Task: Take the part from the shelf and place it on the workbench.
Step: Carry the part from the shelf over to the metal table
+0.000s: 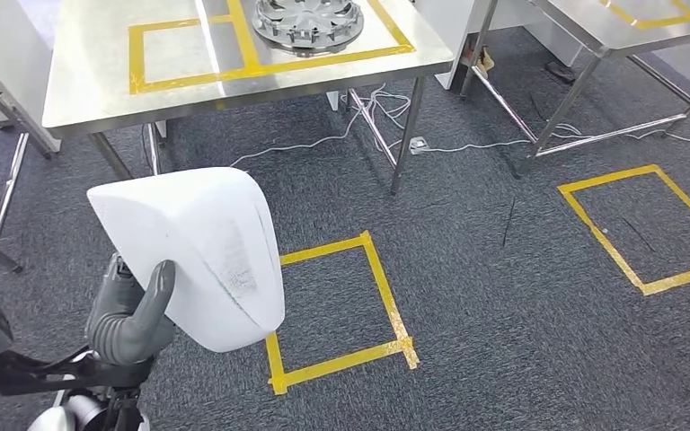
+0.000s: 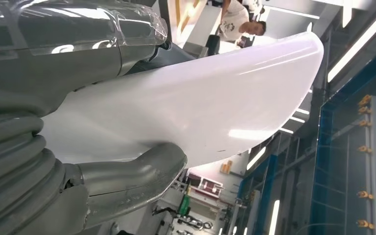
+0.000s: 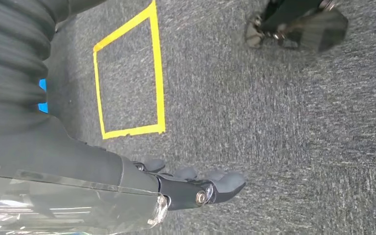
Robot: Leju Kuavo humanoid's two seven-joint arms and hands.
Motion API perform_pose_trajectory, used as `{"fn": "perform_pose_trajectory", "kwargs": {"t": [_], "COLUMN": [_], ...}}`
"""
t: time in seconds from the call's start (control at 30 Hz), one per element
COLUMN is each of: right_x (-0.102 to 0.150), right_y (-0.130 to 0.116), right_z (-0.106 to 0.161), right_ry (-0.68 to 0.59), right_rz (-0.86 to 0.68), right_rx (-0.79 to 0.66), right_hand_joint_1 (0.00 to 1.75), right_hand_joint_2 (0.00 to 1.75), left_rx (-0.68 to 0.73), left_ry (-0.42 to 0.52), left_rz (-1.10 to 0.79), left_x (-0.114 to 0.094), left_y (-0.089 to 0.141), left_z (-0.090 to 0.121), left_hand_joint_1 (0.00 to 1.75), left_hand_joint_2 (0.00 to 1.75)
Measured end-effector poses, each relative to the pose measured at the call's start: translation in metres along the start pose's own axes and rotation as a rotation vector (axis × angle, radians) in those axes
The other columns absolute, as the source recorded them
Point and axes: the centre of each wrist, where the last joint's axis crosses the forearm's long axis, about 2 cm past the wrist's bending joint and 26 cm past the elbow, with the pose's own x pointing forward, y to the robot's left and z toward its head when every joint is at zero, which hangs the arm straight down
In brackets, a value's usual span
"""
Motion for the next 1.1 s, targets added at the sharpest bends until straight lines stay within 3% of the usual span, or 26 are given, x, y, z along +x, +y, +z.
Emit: {"fn": "perform_pose_trajectory", "kwargs": {"t": [1.1], "right_x": [-0.0011], "right_y": [0.0002], "right_z": [0.0001], "right_ry": [0.001], "right_rz": [0.003], "right_rx": [0.002], "right_hand_joint_1": [0.00], "right_hand_joint_2": [1.75], "left_rx": [-0.002], "left_ry": [-0.003], "left_rz": [0.000], "left_x": [0.0005], "left_y": [0.0003], "left_z": [-0.0012], "left_hand_joint_1": [1.75], "left_hand_joint_2": [1.75]}}
